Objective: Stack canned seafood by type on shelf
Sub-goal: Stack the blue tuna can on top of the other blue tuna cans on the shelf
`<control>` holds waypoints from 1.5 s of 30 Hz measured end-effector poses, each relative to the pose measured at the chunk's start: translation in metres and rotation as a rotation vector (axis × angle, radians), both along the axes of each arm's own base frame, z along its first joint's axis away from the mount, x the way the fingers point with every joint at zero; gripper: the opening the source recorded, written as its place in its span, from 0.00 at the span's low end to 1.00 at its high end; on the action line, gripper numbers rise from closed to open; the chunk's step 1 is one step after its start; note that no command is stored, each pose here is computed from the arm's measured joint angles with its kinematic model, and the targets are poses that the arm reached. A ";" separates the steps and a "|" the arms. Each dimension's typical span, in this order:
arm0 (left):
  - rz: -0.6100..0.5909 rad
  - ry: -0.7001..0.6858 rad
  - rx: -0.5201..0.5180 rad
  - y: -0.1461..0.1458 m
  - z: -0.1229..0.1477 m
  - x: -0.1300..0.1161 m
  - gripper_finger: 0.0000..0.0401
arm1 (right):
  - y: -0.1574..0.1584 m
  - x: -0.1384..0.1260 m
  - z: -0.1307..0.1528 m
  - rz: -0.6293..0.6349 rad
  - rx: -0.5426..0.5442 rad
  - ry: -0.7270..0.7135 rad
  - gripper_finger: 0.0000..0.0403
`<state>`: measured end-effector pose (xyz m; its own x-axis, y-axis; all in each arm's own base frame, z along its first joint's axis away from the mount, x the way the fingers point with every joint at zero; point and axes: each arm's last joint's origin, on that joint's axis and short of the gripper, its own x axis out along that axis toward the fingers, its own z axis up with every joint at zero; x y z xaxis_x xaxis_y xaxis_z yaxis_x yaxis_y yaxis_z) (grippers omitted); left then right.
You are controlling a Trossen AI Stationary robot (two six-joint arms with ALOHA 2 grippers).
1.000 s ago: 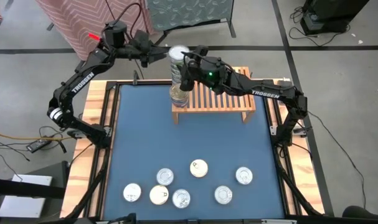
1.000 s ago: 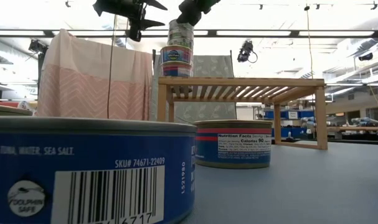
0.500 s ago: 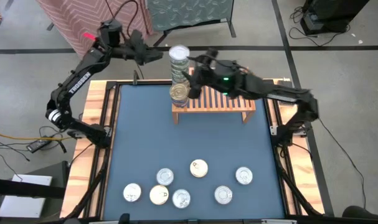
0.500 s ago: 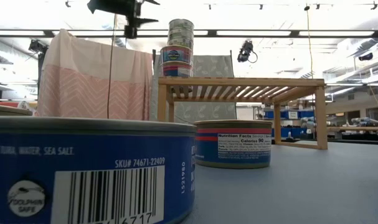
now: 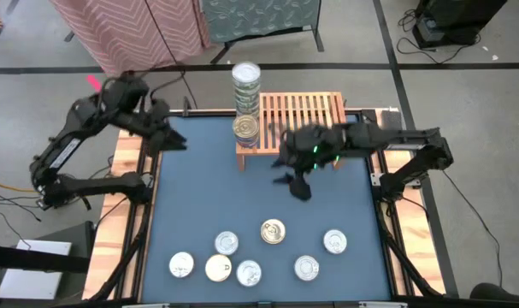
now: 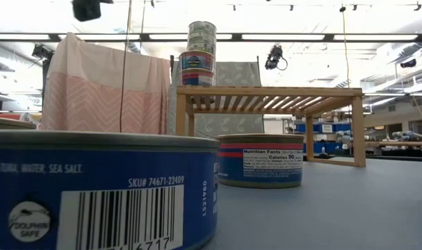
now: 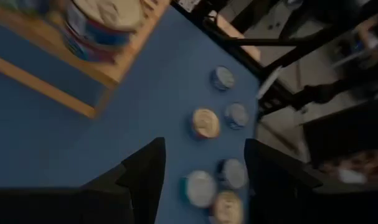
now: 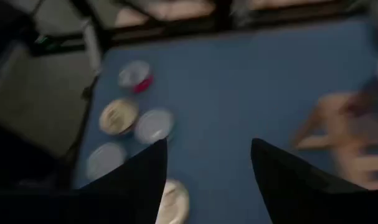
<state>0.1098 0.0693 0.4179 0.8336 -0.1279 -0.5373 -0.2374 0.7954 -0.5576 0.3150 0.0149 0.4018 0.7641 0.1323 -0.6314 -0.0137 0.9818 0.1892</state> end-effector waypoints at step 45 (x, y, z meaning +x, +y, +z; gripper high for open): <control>-0.040 -0.085 -0.329 -0.128 -0.163 0.130 0.50 | 0.105 -0.052 -0.204 -0.428 0.095 0.038 0.57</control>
